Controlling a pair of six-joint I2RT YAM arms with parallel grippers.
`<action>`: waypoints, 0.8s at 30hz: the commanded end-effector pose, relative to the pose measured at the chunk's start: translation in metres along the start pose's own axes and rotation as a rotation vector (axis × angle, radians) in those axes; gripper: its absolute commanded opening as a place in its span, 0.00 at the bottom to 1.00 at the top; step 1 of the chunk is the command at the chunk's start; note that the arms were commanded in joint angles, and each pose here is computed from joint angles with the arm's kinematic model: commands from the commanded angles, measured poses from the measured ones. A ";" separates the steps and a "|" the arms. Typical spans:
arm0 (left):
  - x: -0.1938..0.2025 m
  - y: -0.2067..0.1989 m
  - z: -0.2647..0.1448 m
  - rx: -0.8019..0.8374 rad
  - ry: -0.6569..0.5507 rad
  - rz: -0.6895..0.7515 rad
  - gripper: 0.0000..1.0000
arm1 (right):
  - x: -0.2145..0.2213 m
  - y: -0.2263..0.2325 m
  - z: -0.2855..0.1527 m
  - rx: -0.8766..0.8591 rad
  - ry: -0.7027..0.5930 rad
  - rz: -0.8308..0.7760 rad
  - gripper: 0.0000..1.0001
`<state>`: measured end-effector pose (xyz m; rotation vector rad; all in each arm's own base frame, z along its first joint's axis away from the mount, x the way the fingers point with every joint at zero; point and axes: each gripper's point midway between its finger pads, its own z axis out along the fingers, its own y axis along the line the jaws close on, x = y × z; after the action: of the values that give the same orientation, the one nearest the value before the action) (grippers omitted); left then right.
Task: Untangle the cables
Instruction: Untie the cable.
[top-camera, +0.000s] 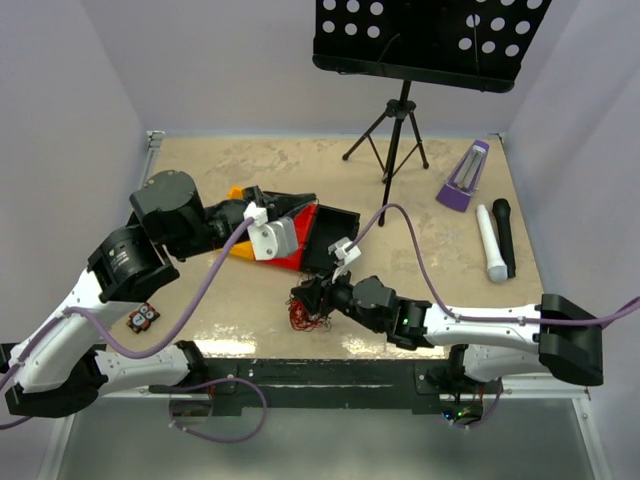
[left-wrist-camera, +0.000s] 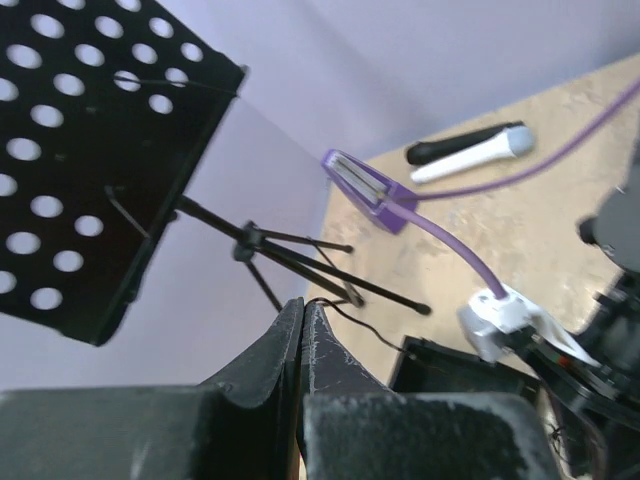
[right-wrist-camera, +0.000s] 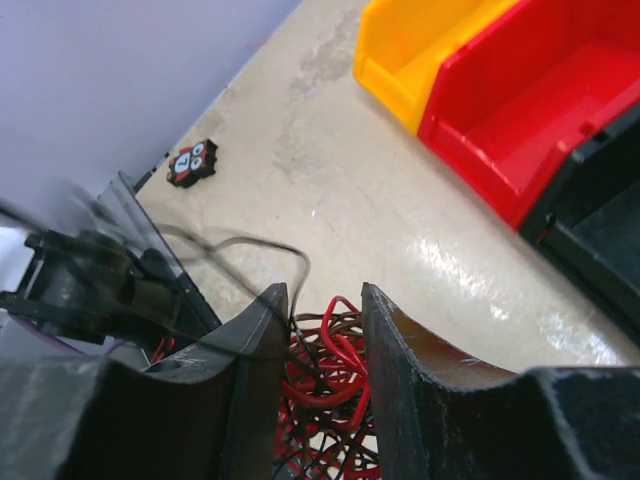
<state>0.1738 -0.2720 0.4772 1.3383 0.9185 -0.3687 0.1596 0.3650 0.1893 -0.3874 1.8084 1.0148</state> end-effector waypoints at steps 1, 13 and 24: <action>-0.071 0.081 -0.030 -0.304 -0.176 0.076 0.00 | 0.031 -0.011 -0.004 0.020 0.048 0.056 0.40; -0.168 0.169 -0.109 -0.726 -0.441 0.250 0.00 | 0.089 -0.048 -0.014 0.118 0.155 0.106 0.39; -0.157 0.143 -0.094 -0.570 -0.388 0.287 0.00 | 0.084 -0.038 -0.007 0.143 0.173 0.089 0.71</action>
<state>0.1968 -0.2558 0.6021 1.0604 0.6864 -0.1402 0.1529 0.3762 0.1583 -0.1855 1.8517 1.1720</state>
